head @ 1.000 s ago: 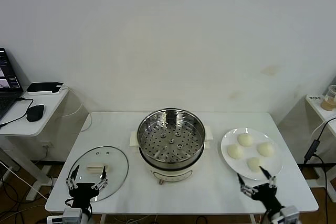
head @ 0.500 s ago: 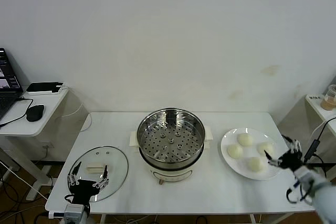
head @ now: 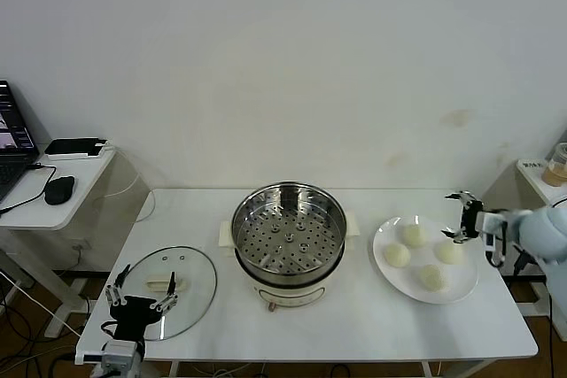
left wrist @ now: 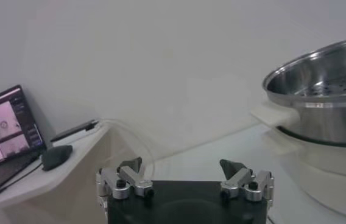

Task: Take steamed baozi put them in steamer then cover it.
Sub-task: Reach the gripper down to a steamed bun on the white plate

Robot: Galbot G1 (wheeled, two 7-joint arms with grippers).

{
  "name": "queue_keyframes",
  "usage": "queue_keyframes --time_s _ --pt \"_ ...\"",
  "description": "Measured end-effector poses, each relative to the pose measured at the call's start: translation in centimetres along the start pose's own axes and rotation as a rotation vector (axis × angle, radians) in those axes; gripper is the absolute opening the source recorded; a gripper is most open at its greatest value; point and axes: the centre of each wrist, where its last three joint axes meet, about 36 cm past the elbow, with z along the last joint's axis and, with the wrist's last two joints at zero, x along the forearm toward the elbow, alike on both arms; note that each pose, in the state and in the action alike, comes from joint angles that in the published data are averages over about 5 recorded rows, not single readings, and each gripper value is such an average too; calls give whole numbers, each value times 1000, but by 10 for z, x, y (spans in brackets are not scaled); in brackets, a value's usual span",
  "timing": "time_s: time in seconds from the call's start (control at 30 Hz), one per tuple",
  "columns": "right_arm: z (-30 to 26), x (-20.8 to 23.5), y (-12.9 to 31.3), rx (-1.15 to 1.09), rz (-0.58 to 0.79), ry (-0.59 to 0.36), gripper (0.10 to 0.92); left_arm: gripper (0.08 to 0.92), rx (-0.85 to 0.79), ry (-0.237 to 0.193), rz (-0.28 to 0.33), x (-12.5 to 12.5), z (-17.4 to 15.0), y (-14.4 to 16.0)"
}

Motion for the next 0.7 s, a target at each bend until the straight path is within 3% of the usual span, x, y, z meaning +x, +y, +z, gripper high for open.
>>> queue_keyframes --time_s 0.33,0.7 --pt "-6 -56 -43 69 -234 53 823 823 -6 -23 -23 1 -4 4" --pt "-28 -106 -60 109 -342 85 823 823 -17 -35 -41 5 -7 11"
